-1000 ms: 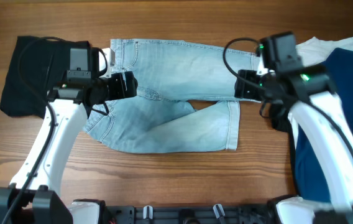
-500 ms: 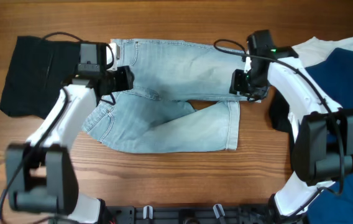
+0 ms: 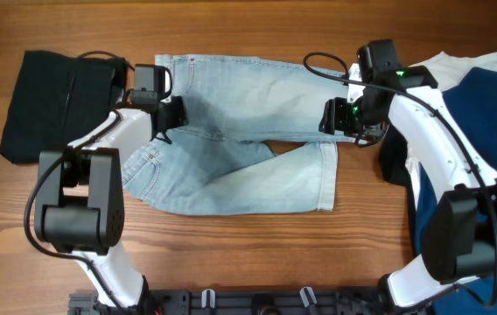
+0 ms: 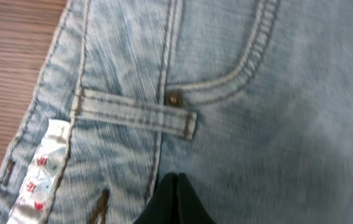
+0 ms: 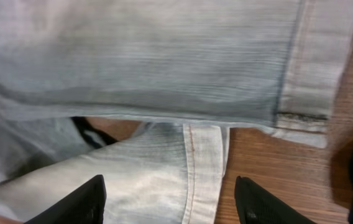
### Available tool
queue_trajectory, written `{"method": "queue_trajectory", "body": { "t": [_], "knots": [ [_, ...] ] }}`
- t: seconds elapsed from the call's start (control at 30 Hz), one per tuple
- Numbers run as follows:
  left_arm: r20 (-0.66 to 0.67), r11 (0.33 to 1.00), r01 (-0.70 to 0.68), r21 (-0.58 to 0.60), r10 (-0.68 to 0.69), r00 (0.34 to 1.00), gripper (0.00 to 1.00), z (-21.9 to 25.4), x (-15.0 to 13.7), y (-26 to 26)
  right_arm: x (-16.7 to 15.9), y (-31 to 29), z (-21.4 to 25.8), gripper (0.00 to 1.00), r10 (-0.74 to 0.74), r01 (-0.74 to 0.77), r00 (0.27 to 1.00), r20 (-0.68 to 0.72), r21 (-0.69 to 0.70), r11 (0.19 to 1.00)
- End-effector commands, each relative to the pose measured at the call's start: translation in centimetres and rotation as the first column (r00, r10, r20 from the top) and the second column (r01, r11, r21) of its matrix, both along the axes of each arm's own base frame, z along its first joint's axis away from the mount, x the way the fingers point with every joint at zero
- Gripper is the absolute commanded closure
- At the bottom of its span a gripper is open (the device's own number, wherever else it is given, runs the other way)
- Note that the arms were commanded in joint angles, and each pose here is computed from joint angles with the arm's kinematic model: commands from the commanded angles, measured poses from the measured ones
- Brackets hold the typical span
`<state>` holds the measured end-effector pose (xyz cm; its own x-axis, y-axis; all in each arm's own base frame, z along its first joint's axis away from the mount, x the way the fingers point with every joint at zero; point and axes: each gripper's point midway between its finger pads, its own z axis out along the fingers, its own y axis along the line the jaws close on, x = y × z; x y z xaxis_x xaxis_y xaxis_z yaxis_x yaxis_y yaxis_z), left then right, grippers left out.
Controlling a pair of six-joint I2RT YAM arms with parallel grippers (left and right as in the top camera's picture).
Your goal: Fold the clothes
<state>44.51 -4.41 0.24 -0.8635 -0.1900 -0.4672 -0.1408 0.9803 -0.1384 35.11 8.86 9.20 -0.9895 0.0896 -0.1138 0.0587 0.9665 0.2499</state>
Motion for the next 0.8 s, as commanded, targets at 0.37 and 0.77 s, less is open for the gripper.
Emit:
{"method": "queue_trajectory", "body": {
  "t": [0.37, 0.77],
  "knots": [
    [-0.125, 0.899, -0.413, -0.147, 0.397, 0.909, 0.96, -2.5, -1.7, 10.2, 0.4, 3.2, -6.6, 0.34, 0.024, -0.049, 0.991, 0.129, 0.191, 0.980],
    [-0.004, 0.952, -0.274, -0.135, 0.276, 0.961, 0.91, 5.1, -1.7, 7.4, 0.4, 8.9, -10.3, 0.43, 0.179, -0.243, 0.951, 0.252, 0.254, 0.936]
  ]
}}
